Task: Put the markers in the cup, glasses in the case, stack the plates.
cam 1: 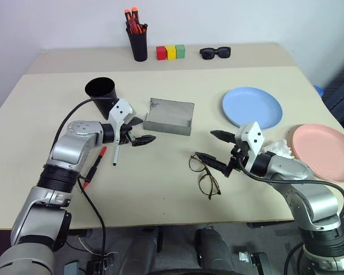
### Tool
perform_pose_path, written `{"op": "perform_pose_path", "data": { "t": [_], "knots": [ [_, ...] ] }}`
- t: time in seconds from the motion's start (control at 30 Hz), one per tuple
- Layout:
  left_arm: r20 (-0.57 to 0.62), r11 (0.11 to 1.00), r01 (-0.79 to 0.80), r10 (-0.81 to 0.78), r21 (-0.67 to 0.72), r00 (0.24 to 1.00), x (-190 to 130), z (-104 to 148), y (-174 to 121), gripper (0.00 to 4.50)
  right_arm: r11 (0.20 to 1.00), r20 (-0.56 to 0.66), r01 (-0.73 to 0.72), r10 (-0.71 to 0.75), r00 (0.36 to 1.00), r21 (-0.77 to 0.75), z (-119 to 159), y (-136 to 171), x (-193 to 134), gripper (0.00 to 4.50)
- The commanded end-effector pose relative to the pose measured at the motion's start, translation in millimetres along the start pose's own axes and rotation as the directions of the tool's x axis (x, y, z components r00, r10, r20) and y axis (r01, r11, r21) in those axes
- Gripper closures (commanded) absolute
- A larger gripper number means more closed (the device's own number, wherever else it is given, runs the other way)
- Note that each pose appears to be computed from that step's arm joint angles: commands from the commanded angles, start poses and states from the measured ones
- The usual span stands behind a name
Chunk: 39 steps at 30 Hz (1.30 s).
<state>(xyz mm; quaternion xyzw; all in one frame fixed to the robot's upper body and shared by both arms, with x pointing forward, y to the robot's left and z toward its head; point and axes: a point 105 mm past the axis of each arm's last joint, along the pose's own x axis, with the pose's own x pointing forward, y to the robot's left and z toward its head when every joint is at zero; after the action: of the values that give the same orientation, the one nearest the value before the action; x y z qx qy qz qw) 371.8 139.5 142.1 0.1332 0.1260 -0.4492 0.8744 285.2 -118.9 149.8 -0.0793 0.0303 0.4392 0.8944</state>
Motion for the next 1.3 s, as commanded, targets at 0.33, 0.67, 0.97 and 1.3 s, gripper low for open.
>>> {"op": "perform_pose_path", "data": {
  "t": [0.33,0.67,0.97,1.3],
  "knots": [
    [-0.057,0.834,-0.503,0.504,-0.228,0.862,-80.9,-25.4,29.7,0.06,0.997,0.058,-0.063,0.065,0.996,-0.042,16.2,2.0,8.7,0.0],
    [-0.282,0.725,-0.619,0.552,-0.302,0.785,-118.9,-49.8,5.7,0.06,0.99,0.06,-0.13,0.133,0.989,-0.058,14.9,1.7,22.5,0.0],
    [-0.516,0.702,-0.64,0.441,-0.311,0.734,-155.4,-73.7,-10.4,0.06,0.974,0.012,-0.217,0.218,0.976,-0.062,10.0,11.2,9.6,0.0],
    [-0.644,0.74,-0.593,0.291,-0.317,0.707,-155.3,-93.0,-24.2,0.56,0.933,-0.065,-0.331,0.325,0.944,-0.139,5.5,30.5,-2.1,0.0]
  ]
}}
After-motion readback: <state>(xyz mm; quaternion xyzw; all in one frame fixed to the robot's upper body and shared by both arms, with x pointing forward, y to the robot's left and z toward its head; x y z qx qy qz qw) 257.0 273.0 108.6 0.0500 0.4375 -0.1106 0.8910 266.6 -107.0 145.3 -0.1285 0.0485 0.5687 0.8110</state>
